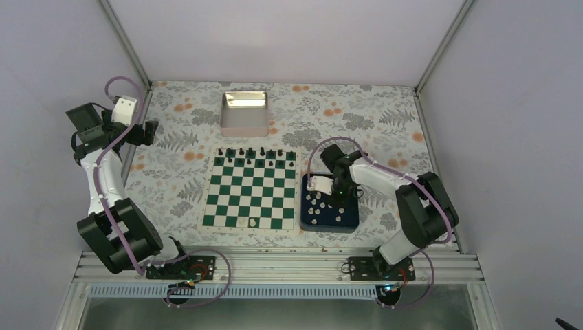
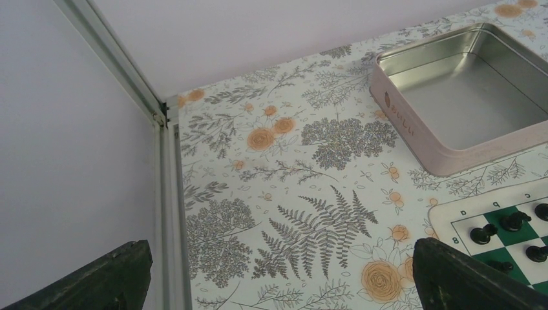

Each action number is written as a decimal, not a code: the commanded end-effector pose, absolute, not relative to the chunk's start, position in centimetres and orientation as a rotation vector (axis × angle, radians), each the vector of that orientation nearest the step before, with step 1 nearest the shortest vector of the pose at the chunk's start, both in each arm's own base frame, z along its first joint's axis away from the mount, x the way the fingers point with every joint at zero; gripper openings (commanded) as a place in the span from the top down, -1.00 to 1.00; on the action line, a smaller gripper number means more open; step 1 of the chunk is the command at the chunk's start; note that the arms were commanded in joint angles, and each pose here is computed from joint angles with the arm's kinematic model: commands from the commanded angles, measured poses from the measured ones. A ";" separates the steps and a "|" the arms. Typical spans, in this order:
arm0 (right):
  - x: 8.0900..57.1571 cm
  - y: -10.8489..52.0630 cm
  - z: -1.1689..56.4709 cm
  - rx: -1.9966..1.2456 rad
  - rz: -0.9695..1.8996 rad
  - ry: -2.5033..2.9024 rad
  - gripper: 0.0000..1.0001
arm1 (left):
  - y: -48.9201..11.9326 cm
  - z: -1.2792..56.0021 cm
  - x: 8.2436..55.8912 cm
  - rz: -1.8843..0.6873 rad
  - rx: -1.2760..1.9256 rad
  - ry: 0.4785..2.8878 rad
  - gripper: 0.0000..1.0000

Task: Set up the chess pieces on the board
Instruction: Pick up the chess piece from the storage box, then place the chess piece on the chessboard.

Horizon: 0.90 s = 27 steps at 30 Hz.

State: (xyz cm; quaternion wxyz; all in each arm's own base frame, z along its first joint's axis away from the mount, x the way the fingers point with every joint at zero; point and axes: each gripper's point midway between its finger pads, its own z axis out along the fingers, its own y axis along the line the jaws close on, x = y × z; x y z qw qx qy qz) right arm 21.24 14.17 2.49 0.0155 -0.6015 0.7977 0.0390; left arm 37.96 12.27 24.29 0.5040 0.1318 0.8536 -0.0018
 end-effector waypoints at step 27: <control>19.8 31.0 11.4 -2.249 0.108 1.982 0.88 | 11.5 24.8 37.7 -0.016 0.344 2.046 -1.00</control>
